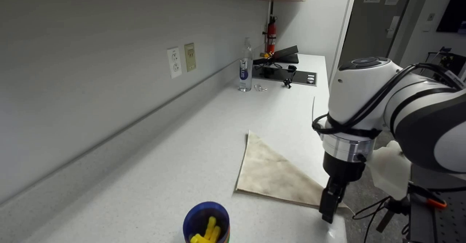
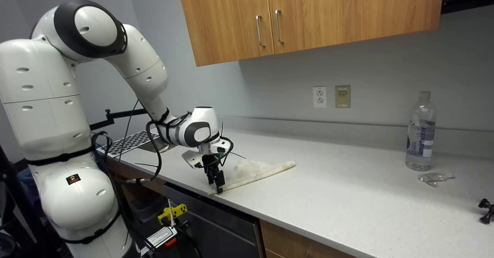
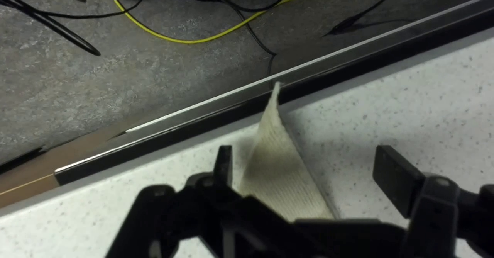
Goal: Fold the towel on the table diagonally twice.
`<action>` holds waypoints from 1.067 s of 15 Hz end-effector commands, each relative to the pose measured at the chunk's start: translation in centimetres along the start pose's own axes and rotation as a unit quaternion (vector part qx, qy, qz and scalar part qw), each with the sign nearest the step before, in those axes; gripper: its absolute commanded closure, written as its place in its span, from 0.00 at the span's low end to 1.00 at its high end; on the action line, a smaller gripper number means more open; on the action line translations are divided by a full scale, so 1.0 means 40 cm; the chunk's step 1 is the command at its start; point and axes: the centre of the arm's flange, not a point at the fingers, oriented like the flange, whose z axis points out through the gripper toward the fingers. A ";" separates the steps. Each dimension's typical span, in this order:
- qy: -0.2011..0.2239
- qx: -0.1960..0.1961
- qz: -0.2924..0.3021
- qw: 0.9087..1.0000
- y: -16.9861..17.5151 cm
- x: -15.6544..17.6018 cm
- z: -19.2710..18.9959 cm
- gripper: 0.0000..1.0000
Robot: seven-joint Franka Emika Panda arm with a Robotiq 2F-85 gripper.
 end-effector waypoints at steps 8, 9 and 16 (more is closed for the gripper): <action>-0.009 0.022 -0.001 1.000 -0.006 -0.008 0.022 0.67; -0.009 0.022 -0.002 1.000 -0.008 -0.009 0.020 0.74; -0.014 0.005 0.001 1.000 0.003 -0.018 0.008 0.97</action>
